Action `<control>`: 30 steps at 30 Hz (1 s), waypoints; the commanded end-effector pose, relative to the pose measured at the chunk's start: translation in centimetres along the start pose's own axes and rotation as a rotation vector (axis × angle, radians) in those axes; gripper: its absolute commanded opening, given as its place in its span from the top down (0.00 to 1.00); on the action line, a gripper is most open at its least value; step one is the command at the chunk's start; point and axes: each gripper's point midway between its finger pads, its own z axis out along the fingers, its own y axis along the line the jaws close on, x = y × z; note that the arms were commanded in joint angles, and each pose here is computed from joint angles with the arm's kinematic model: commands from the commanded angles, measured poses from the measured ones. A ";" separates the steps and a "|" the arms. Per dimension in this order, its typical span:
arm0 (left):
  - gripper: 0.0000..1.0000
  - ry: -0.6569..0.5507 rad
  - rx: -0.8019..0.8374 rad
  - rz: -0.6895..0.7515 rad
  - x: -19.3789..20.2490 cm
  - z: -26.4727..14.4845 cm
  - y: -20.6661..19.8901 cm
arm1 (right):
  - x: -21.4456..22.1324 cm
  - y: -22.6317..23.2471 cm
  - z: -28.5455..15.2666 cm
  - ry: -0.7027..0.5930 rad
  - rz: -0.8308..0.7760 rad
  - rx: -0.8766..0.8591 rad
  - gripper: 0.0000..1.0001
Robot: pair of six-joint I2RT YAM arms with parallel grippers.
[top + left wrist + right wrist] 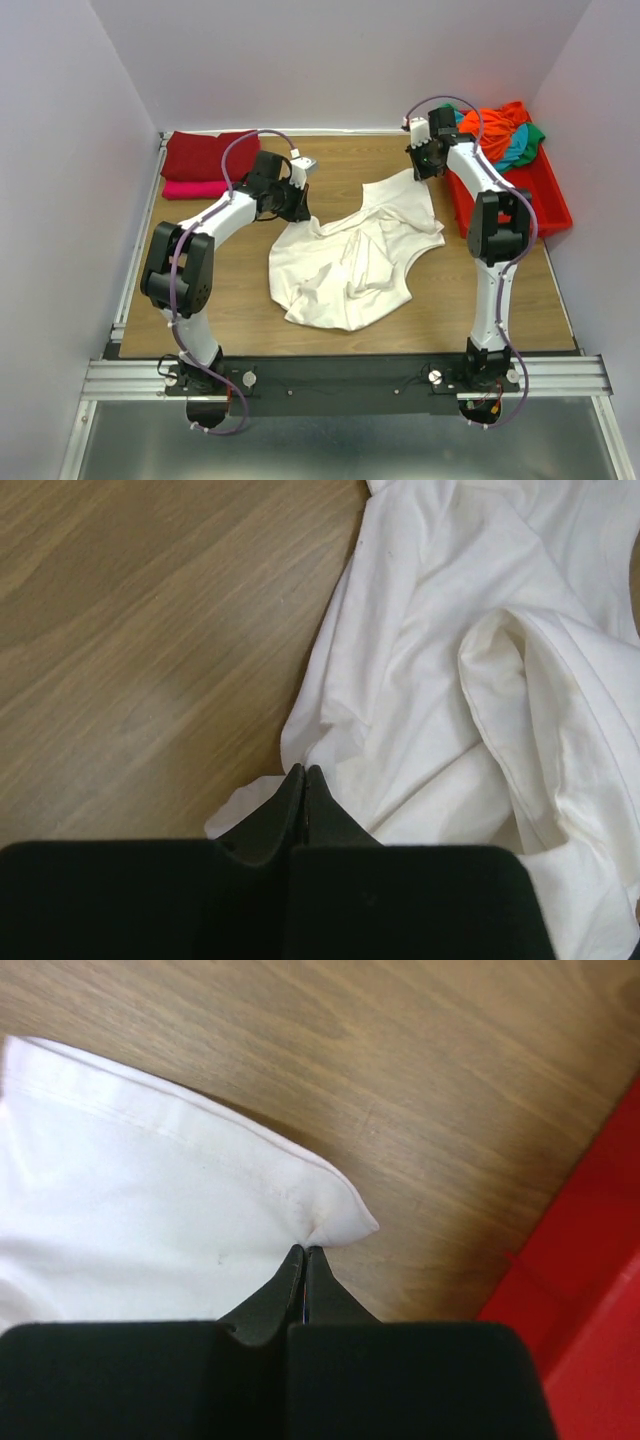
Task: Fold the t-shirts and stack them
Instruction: Flatten the tshirt out
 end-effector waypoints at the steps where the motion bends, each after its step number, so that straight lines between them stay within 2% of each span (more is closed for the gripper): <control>1: 1.00 -0.011 0.039 0.006 -1.7 1.2 -0.7 | -3.5 -1.5 -4.3 -0.115 -0.025 0.079 0.99; 6: 1.00 -0.092 0.133 0.070 -4.7 0.1 -6.7 | -4.5 -1.3 -6.1 -0.155 -0.021 0.077 0.99; 7: 1.00 -0.123 0.164 0.101 -5.6 -0.8 -9.3 | -4.6 -1.2 -6.3 -0.160 -0.022 0.072 0.99; 10: 1.00 -0.192 0.143 0.126 -6.9 -3.2 -12.1 | -4.7 -0.7 -6.5 -0.168 -0.017 0.050 0.99; 12: 1.00 -0.227 0.070 0.114 -7.2 -4.6 -11.4 | -4.9 -0.2 -6.9 -0.178 -0.015 0.030 0.99; 17: 1.00 -0.378 -0.161 0.110 -9.6 -11.9 -9.0 | -6.8 0.9 -9.8 -0.256 -0.019 -0.012 0.99; 20: 1.00 -0.468 -0.252 0.141 -11.3 -16.5 -8.5 | -9.8 1.3 -14.5 -0.369 -0.040 -0.006 0.99; 24: 1.00 -0.618 -0.309 0.221 -15.0 -23.1 -10.1 | -14.7 2.3 -23.6 -0.577 -0.095 0.008 0.99; 25: 1.00 -0.651 -0.308 0.246 -15.7 -24.5 -10.8 | -15.7 2.8 -27.1 -0.643 -0.118 0.022 0.99; 28: 1.00 -0.855 -0.241 0.381 -18.5 -32.0 -15.7 | -17.7 4.6 -35.7 -0.813 -0.185 0.032 0.99; 30: 1.00 -0.969 -0.137 0.474 -19.4 -36.1 -19.7 | -18.2 5.4 -40.0 -0.897 -0.211 0.055 0.99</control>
